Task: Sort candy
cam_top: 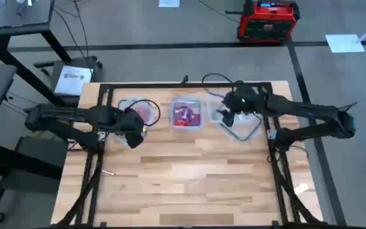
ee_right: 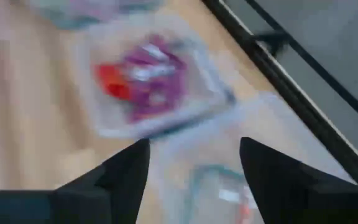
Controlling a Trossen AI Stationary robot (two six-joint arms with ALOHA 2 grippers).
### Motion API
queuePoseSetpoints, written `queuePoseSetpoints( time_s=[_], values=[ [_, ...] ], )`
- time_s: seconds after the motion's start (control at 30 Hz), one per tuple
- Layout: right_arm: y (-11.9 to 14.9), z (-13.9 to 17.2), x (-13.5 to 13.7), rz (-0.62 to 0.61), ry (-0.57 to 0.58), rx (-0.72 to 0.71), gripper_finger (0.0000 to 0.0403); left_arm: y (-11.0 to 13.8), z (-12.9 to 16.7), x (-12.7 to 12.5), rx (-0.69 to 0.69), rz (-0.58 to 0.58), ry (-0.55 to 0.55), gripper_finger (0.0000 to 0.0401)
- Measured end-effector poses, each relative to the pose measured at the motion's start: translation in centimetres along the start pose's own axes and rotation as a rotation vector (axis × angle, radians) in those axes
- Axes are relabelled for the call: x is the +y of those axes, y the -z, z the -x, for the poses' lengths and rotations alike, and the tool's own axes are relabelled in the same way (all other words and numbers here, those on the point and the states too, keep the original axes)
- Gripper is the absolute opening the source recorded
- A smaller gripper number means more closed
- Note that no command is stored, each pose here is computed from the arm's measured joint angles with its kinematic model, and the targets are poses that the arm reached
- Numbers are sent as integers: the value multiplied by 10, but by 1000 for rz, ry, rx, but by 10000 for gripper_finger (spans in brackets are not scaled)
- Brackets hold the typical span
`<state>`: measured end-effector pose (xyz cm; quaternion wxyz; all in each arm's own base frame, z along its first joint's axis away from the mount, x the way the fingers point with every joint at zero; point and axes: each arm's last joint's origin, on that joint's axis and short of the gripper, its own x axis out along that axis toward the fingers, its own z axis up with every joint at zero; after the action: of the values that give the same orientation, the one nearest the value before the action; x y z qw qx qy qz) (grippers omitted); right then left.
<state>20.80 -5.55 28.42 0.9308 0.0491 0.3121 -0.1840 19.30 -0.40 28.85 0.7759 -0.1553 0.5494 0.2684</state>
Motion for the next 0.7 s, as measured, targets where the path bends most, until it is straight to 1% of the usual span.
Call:
queuePoseSetpoints(
  time_s=[0.13,0.2,0.23,0.3,0.4,0.43,0.5,0.6,0.7],
  values=[
    [2,14,36,12,-148,-34,239,16,6,-24,103,-111,204,182],
    [4,18,55,35,-210,-40,239,28,5,-37,198,-149,228,182],
    [5,19,63,49,-224,-43,239,35,4,-43,255,-162,217,182],
    [9,19,80,84,-226,-54,239,49,-1,-53,379,-196,146,182],
    [10,17,102,120,-212,-105,240,68,-11,-66,532,-309,10,182],
    [10,17,108,129,-214,-123,240,72,-15,-71,567,-354,-15,182],
    [10,16,117,141,-232,-153,240,80,-24,-83,612,-447,-48,182],
    [10,14,127,143,-258,-177,239,92,-39,-99,663,-565,-64,182],
    [10,14,132,142,-275,-192,239,105,-59,-110,719,-616,-55,182]
  ],
)
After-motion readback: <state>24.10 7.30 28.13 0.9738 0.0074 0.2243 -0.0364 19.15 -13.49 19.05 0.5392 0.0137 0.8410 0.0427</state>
